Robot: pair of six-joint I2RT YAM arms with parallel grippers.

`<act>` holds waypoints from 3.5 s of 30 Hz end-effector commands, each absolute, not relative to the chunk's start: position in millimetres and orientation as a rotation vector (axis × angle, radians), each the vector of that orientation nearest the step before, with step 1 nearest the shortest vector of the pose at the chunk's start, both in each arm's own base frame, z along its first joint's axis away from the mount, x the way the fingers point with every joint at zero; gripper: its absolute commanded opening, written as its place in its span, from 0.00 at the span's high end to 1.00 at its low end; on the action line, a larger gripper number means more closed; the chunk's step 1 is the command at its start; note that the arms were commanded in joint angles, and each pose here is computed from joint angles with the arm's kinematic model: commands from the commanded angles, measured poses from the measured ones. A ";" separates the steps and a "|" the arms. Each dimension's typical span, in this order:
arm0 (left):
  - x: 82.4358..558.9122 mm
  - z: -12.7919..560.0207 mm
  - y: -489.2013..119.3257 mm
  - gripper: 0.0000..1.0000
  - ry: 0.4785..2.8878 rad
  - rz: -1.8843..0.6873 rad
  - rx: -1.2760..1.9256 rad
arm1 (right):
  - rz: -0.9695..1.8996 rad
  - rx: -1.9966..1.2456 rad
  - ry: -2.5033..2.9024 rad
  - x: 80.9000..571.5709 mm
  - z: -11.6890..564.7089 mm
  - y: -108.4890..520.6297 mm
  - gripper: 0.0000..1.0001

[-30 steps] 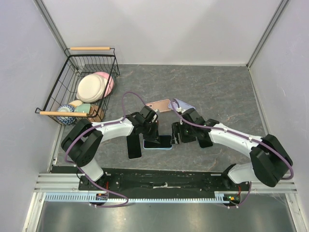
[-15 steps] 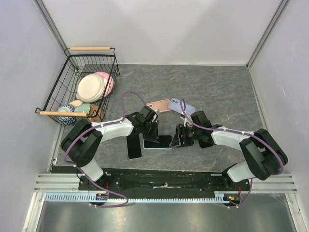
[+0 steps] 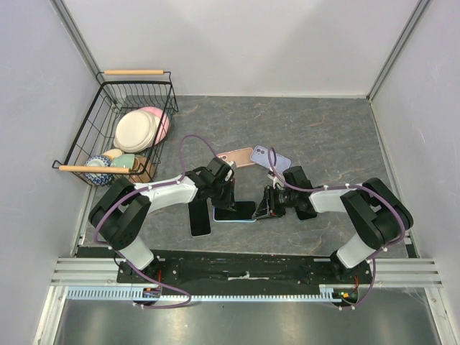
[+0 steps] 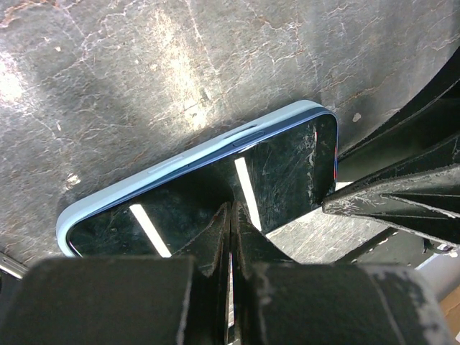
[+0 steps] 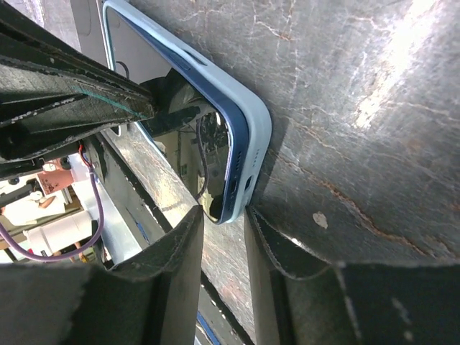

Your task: Put the phone into the phone case

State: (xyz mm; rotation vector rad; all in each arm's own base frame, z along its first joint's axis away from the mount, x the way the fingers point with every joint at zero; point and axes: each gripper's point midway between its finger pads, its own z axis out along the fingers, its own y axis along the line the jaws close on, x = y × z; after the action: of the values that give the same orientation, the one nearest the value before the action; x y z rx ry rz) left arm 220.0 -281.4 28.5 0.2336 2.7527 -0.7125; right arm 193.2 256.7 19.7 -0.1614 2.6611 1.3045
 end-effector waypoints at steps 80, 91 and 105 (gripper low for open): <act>219.9 7.4 -261.3 0.98 2.771 -0.511 0.340 | 0.962 0.065 2.636 254.0 -24.7 228.1 0.67; 226.7 10.0 -279.3 0.98 2.780 -0.537 0.372 | 0.764 -0.068 2.786 234.7 -41.2 207.8 0.80; 225.8 -4.3 -313.3 0.98 2.833 -0.574 0.414 | 0.361 -0.179 2.936 205.5 -74.6 193.3 0.81</act>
State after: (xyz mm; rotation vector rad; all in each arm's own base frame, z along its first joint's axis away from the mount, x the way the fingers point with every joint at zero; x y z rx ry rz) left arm 236.5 -329.7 31.4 0.3842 2.7306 -0.7281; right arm 250.4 258.7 11.8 -0.1502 2.6724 0.9471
